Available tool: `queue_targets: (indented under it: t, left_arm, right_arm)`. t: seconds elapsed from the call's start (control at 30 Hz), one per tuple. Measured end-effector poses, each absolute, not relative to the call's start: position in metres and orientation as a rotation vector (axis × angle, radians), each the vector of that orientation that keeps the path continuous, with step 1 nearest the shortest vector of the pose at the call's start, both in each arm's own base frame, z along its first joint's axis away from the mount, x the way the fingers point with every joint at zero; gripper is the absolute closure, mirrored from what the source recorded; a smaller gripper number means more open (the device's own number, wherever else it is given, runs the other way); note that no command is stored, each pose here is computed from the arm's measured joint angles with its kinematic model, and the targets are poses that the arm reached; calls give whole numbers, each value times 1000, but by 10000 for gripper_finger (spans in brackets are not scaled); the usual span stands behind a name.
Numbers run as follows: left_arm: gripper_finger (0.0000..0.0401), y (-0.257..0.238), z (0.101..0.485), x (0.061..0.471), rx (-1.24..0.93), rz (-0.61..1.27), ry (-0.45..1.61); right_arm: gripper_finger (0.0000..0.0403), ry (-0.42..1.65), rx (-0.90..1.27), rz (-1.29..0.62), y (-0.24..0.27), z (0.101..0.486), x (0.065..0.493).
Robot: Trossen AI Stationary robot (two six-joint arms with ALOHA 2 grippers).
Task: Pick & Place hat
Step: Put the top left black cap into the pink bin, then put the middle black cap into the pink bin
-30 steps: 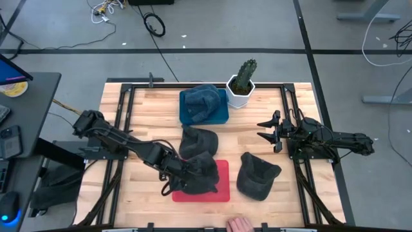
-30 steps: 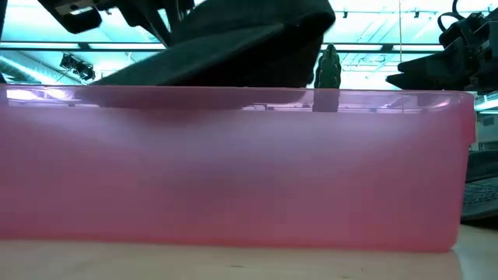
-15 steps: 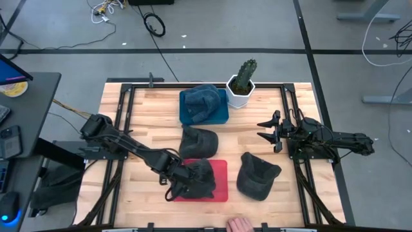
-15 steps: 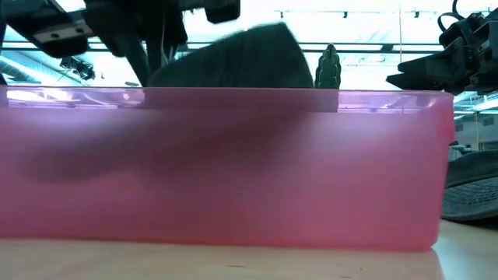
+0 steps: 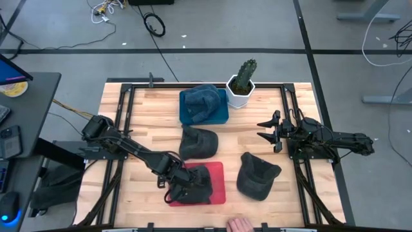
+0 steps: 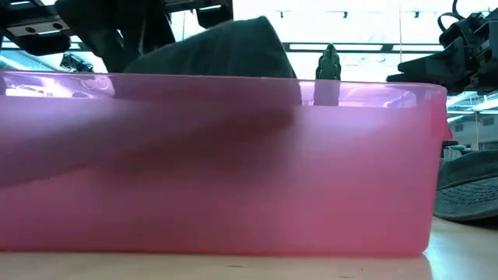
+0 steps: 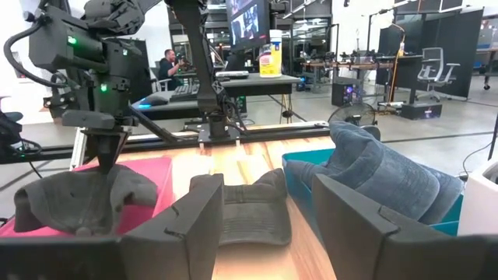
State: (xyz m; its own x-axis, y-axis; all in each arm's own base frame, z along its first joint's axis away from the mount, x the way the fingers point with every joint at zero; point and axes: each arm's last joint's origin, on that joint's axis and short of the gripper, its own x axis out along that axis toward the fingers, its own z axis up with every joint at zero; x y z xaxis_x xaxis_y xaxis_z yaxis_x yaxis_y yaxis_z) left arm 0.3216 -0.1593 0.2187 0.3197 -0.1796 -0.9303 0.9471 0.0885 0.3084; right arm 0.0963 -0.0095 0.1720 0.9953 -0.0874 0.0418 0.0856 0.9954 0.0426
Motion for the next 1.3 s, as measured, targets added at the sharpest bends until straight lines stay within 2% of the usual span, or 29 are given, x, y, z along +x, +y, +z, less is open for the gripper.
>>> queue_targets:
  t: [0.3,0.5,0.73,0.93,1.07,1.3]
  left_arm:
    - [361,-158,219,323,1134,-959,895]
    - [350,-158,219,323,1060,-905,932]
    - [335,-154,219,324,930,-689,1026]
    - [289,-138,228,323,799,-527,1087]
    - [250,-126,247,326,630,-373,1069]
    - [207,-91,282,340,108,24,1064]
  right_arm:
    - [204,-44,41,-87,-10,172,96]
    - [204,-44,41,-87,-10,172,96]
    - [204,-44,41,-87,-10,172,96]
    - [204,-44,41,-86,-10,172,96]
    - [204,-44,41,-86,-10,172,96]
    - [204,-44,41,-87,-10,172,96]
